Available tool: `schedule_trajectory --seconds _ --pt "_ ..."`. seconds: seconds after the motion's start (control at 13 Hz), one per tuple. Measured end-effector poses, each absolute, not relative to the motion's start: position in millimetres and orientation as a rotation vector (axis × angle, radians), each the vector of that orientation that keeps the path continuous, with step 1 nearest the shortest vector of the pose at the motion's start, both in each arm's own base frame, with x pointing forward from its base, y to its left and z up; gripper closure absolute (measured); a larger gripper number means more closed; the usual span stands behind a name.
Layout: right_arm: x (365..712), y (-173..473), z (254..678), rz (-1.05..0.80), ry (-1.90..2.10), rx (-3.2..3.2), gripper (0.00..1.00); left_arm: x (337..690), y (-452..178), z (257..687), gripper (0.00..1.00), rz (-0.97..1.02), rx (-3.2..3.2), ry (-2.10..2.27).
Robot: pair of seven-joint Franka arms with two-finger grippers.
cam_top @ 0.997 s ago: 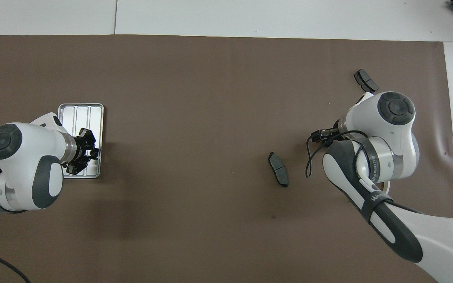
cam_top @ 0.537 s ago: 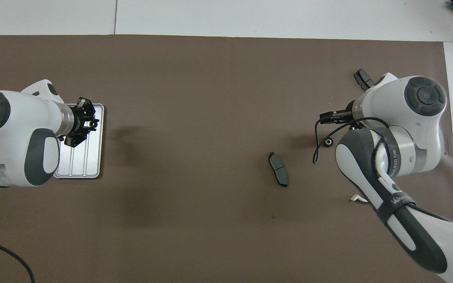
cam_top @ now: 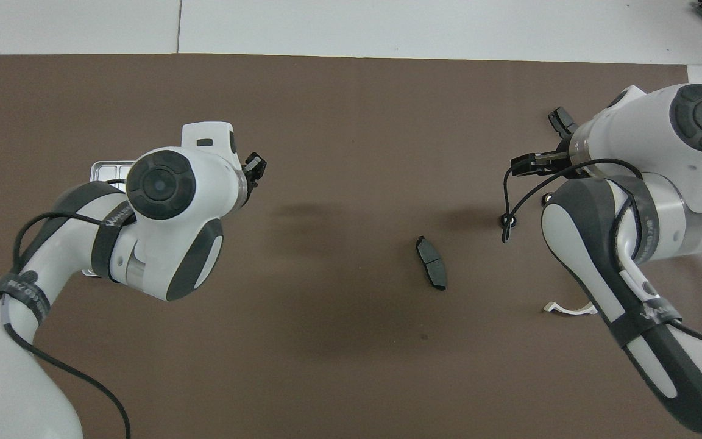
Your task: Place bearing gear from tray to pile
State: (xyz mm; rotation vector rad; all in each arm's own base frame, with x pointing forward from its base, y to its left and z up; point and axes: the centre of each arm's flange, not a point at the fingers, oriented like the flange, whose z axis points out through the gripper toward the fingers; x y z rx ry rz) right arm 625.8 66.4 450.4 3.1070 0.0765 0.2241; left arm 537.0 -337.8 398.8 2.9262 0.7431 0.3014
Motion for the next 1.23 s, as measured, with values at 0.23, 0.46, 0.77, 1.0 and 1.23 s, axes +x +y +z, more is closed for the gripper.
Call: schedule_trajectory --seconds 0.23,0.46,0.77,1.0,1.23 --pt "627.6 66.7 442.6 0.207 0.075 3.107 0.00 526.1 -400.3 381.1 0.75 0.291 2.991 0.474" --pt "629.9 67.0 433.5 0.194 0.074 3.107 0.00 529.4 -421.0 357.3 0.75 0.271 3.030 0.316" --pt "630.1 69.6 430.7 0.188 0.059 3.109 0.00 533.0 -421.2 359.6 0.30 0.279 3.040 0.241" --pt "626.3 101.8 426.9 0.180 0.082 3.116 0.00 551.8 -393.9 382.7 0.00 0.268 3.064 0.282" --pt "615.0 164.7 415.8 0.158 0.081 3.127 0.00 589.6 -281.5 455.6 0.00 0.195 3.101 0.255"
